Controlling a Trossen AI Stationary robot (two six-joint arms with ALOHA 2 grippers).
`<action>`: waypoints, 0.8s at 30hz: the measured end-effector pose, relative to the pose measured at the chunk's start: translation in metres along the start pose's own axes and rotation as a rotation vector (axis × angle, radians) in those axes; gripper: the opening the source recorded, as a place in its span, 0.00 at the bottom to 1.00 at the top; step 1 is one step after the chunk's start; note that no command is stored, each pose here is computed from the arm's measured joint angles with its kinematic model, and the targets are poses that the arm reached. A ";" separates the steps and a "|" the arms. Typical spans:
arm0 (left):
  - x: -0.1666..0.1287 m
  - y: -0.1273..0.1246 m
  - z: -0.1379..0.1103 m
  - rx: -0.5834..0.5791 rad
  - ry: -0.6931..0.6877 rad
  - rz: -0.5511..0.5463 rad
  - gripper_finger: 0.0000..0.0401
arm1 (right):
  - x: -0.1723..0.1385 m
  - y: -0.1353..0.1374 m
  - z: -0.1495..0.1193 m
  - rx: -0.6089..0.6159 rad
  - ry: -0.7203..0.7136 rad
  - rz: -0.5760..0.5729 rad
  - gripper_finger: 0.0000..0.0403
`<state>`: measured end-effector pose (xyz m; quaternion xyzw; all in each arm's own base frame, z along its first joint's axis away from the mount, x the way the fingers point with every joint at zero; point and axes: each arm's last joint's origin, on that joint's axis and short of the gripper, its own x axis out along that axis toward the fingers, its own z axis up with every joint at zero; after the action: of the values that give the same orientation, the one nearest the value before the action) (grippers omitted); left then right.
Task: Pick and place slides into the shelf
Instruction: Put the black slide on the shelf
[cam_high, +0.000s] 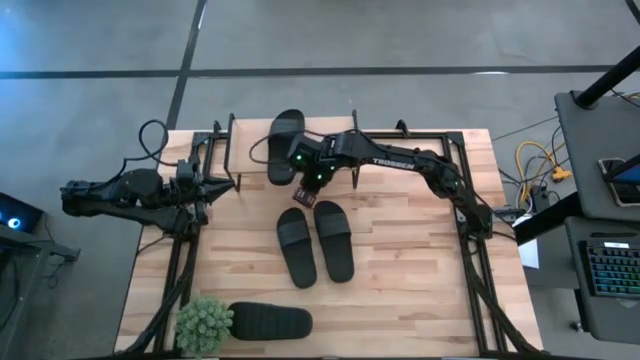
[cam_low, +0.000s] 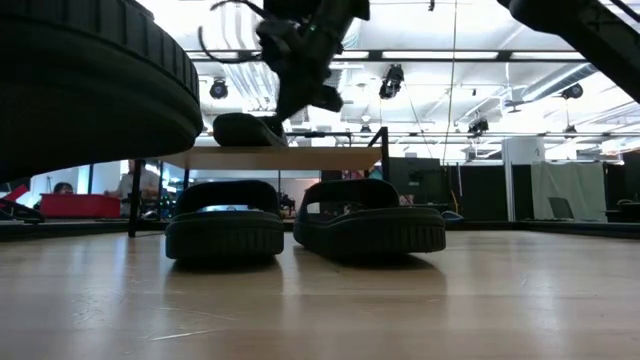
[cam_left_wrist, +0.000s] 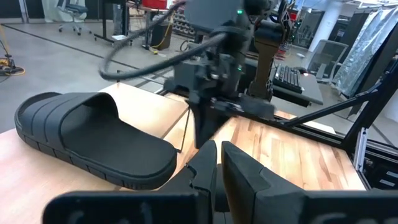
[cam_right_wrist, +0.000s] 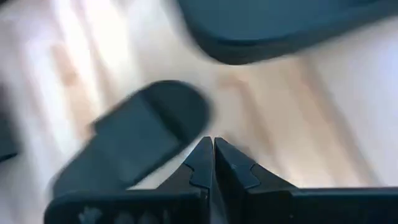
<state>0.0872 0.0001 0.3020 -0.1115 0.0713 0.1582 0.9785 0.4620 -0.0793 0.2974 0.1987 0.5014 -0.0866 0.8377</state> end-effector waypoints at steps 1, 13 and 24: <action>0.000 0.000 0.000 0.000 0.000 0.000 0.03 | 0.002 0.004 0.001 -0.003 -0.018 0.019 0.02; 0.000 0.000 0.000 0.002 0.001 0.000 0.03 | 0.017 0.021 0.014 -0.017 -0.180 0.028 0.02; 0.000 0.000 -0.001 0.004 0.005 0.001 0.03 | 0.020 0.007 0.020 0.006 -0.220 0.006 0.02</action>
<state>0.0868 0.0002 0.3015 -0.1100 0.0740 0.1585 0.9784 0.4897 -0.0806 0.2902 0.1921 0.4057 -0.1069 0.8872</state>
